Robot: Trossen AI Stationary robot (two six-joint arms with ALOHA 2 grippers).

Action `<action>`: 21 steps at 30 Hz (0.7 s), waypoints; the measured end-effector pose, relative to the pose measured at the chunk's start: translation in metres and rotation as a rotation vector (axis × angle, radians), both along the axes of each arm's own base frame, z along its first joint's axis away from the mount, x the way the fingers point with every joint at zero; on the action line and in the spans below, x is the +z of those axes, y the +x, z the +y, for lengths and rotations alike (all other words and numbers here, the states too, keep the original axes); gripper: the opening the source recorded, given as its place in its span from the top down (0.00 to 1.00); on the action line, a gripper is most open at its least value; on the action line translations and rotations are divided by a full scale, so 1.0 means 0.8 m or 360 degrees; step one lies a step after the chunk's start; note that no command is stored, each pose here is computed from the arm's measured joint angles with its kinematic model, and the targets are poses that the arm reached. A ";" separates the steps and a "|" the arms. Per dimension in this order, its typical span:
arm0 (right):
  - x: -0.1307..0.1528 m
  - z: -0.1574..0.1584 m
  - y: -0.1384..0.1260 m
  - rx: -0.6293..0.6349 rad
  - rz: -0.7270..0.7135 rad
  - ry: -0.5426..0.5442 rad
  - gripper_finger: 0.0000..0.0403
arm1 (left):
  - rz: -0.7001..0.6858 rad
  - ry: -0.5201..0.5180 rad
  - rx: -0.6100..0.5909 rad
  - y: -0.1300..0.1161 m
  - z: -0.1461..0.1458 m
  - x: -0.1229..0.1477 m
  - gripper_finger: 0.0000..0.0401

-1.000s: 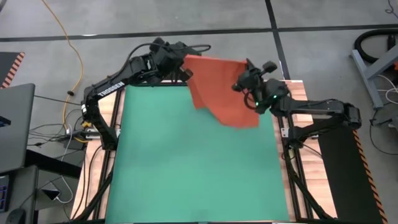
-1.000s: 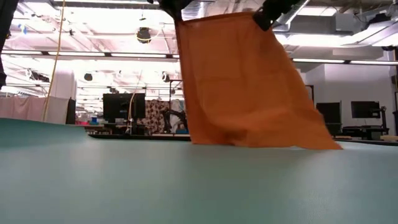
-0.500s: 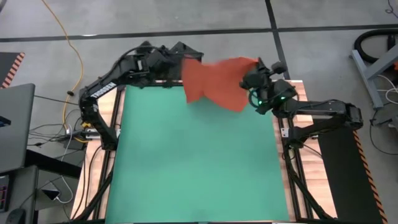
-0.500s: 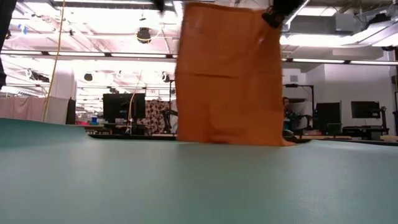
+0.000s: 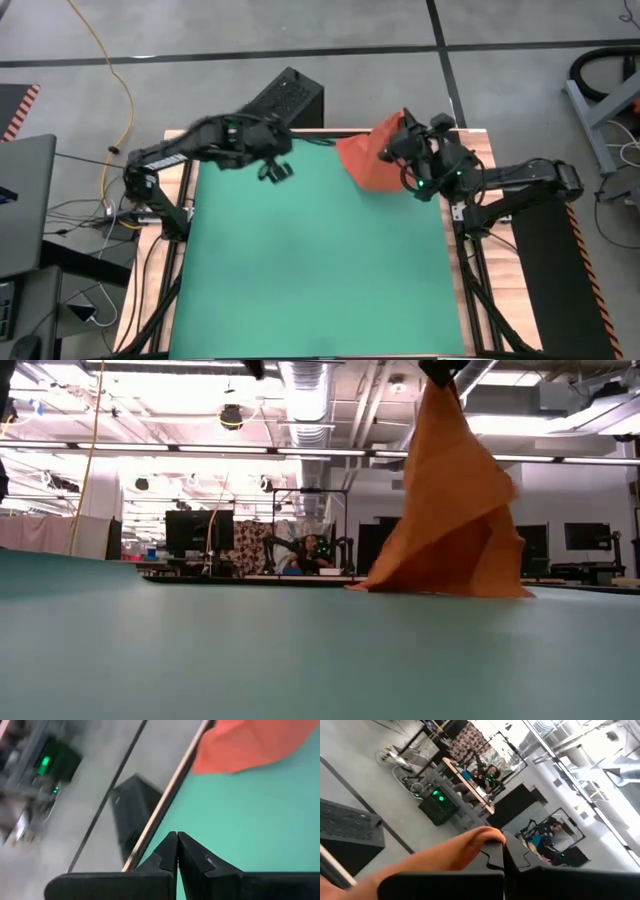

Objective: Roll towel
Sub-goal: Fold the orange towel

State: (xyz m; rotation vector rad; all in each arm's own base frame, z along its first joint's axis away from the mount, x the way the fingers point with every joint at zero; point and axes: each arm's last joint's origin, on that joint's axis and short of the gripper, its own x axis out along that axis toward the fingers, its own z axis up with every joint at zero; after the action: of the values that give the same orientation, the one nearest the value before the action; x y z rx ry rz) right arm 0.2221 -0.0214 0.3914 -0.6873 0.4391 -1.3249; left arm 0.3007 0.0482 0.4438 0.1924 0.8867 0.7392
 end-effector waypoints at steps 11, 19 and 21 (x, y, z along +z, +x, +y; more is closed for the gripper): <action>-0.001 0.000 0.001 0.0002 0.0007 -0.0002 0.99 | -0.0118 0.0094 -0.0648 0.090 -0.020 -0.154 0.80; -0.001 -0.007 0.000 -0.0032 0.0004 -0.0002 0.99 | -0.0520 0.0337 -0.0783 0.101 -0.036 -0.244 0.64; -0.001 -0.010 0.000 -0.0051 0.0003 -0.0003 0.99 | -0.0590 0.0442 -0.0769 0.106 -0.044 -0.261 0.62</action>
State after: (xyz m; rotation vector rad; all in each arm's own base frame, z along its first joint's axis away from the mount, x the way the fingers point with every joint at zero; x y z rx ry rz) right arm 0.2220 -0.0298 0.3908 -0.6858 0.4522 -1.3551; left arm 0.3852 0.0128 0.2347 0.4811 0.3573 0.4201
